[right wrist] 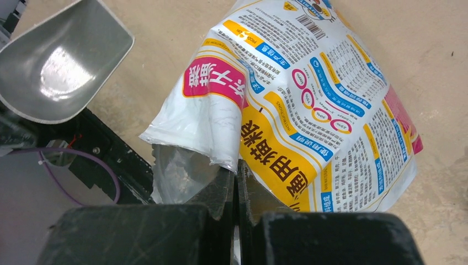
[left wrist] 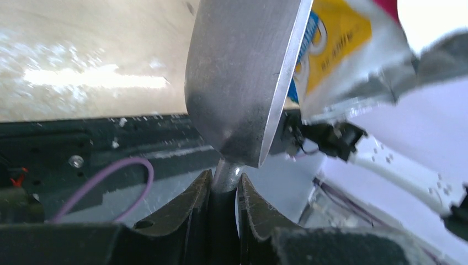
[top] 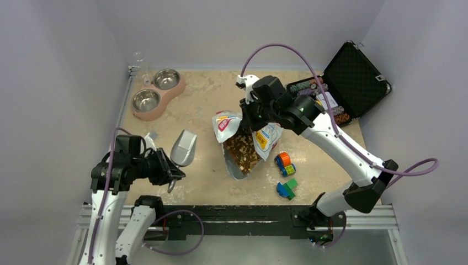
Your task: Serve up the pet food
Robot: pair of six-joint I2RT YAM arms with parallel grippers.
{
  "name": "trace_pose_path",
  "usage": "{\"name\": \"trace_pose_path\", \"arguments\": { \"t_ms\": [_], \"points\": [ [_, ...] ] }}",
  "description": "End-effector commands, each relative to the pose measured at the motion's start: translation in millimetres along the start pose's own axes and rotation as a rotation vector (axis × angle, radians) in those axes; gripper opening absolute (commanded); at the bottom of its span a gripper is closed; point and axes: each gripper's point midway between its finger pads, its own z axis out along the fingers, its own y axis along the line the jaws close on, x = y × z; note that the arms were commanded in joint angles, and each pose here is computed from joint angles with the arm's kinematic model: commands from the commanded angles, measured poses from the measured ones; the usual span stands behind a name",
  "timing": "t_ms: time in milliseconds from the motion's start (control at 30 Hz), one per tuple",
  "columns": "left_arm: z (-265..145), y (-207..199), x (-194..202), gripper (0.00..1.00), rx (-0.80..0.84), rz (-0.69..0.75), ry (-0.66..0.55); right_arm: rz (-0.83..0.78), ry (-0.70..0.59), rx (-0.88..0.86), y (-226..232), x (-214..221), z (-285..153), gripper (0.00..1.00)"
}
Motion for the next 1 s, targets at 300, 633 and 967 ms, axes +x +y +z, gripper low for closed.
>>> {"name": "trace_pose_path", "arguments": {
  "t_ms": [300, 633, 967],
  "points": [
    [-53.2, -62.7, 52.7, 0.0, 0.219, 0.155, 0.229, 0.022, -0.257, 0.07, 1.6, -107.4, -7.3, 0.0],
    [-38.8, -100.6, 53.4, 0.0, 0.135, 0.214, 0.29, 0.01, -0.311, 0.045, 10.5, -125.1, -16.2, 0.0],
    [9.1, -112.6, 42.4, 0.0, -0.113, -0.112, 0.224, -0.058, -0.351, 0.024, 23.0, -96.6, -37.2, 0.0]
  ]
}}
